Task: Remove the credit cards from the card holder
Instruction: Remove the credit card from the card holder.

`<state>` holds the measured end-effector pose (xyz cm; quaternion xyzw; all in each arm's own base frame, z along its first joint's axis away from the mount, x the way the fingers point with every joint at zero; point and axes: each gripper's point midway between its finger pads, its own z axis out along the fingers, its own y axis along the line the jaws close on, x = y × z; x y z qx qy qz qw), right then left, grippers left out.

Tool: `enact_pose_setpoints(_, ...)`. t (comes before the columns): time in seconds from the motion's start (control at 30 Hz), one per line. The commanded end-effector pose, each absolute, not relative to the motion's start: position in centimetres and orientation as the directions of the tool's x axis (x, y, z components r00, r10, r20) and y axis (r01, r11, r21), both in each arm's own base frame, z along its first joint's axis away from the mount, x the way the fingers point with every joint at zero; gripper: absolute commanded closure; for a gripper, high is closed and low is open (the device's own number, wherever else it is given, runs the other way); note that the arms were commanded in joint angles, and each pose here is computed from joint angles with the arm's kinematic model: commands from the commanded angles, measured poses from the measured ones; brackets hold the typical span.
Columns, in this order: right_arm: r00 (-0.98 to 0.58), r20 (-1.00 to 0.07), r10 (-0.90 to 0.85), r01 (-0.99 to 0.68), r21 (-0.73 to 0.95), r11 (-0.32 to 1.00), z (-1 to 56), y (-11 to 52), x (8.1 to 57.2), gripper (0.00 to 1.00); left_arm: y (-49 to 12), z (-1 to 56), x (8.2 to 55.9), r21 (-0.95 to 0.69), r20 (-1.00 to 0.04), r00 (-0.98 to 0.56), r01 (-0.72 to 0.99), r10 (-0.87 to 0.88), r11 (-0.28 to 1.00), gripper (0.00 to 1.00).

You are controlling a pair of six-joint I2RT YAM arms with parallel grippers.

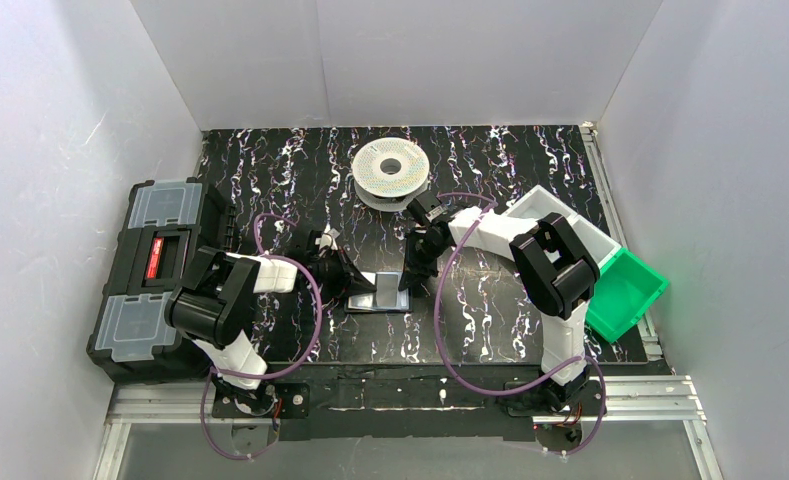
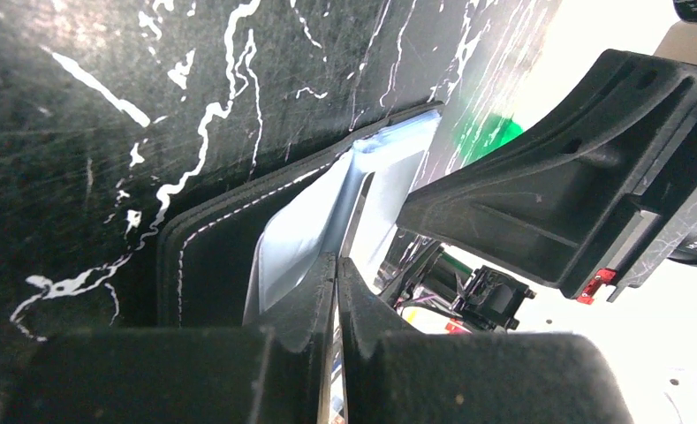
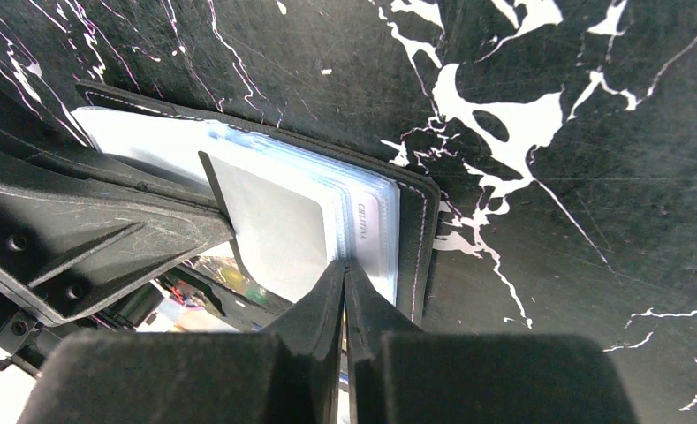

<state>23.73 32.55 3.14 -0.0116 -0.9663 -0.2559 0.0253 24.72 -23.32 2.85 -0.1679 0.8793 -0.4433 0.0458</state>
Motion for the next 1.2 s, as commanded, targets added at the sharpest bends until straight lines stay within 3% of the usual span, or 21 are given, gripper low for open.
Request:
enact_pose_setpoints(0.0, -0.997, 0.071, 0.024, 0.051, 0.398, 0.916, 0.6, 30.6, 23.5, 0.91, -22.6, 3.1, 24.7, -0.765, 0.066, -0.941, -0.261, -0.332, 0.589, 1.00)
enact_pose_setpoints(0.73, -0.997, 0.066, 0.047, 0.071, 0.434, 0.898, 1.4, 30.0, 24.1, 0.93, -18.9, 5.7, 24.9, -0.645, -0.034, -0.953, -0.208, -0.300, 0.735, 1.00)
enact_pose_setpoints(0.93, -0.999, -0.011, 0.038, 0.028, 0.497, 0.868, 5.2, 30.9, 25.5, 0.84, -19.1, 7.7, 25.3, -0.660, -0.063, -0.958, -0.170, -0.280, 0.732, 1.00)
enact_pose_setpoints(1.17, -0.993, -0.112, 0.044, -0.030, 0.585, 0.811, 10.4, 31.8, 26.5, 0.63, -19.8, 9.6, 25.9, -0.697, -0.077, -0.956, -0.151, -0.283, 0.701, 1.00)
